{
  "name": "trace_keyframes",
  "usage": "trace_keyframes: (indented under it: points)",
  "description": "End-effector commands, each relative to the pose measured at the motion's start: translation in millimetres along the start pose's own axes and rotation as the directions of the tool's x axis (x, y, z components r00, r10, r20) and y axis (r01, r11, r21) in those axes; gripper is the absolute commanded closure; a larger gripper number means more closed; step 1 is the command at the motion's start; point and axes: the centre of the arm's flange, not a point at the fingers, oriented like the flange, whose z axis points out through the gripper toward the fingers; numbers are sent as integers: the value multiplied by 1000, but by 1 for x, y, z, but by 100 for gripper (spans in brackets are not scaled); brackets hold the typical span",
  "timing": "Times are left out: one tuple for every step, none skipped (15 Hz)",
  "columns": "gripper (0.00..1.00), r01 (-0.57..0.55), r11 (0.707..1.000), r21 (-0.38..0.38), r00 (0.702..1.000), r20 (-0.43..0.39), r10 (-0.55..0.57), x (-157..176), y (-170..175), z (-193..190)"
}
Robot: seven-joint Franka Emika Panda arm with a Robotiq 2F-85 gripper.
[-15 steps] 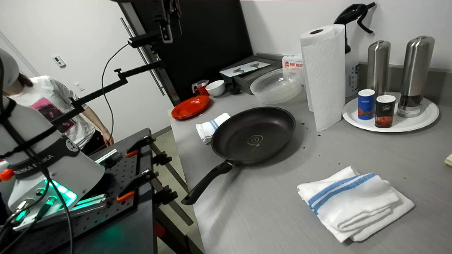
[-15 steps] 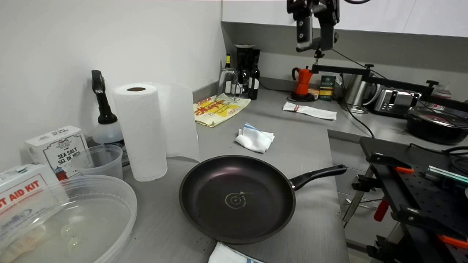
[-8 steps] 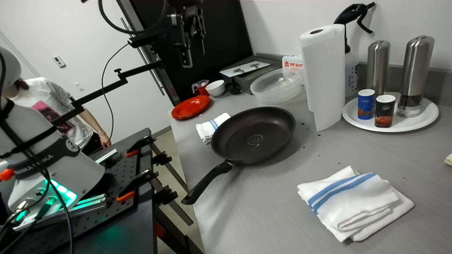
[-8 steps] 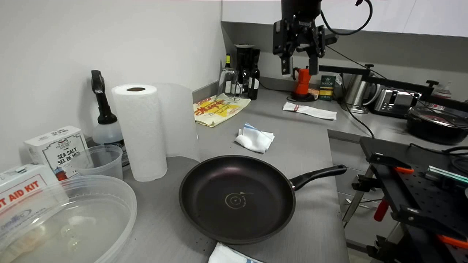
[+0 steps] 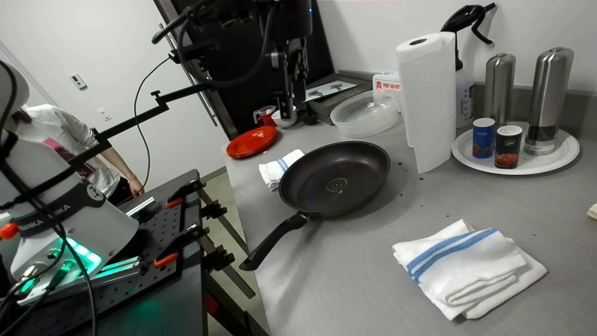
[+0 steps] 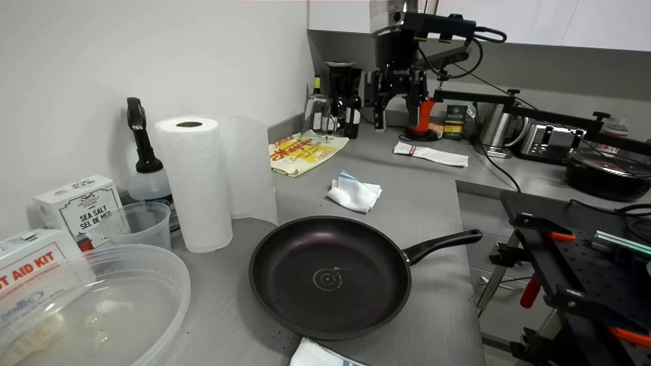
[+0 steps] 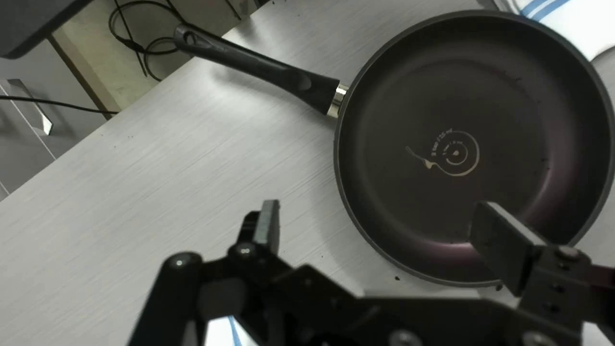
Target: Wipe the pan with the white towel
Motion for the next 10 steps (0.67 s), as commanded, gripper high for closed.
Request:
trace_keyframes:
  points:
    - [0,-12,1000,-17,999,-34,11,44,14,22]
    - [0,-27,999,-19,999,-37,27,52,20,27]
    - [0,-42,999,-24,998,-37,42,60,26,32]
    - [0,-56,998,-28,998,-36,55,67,32,37]
    - [0,-69,997,-34,997,-30,68,74,38,41]
    - [0,-82,996,-40,996,-28,81,80,43,44]
    - [0,-94,995,-44,995,-26,93,87,47,46]
    - [0,-103,994,-48,994,-26,102,92,51,49]
    - [0,-110,993,-51,994,-29,109,97,53,51]
    - [0,-114,992,-53,993,-40,112,102,55,53]
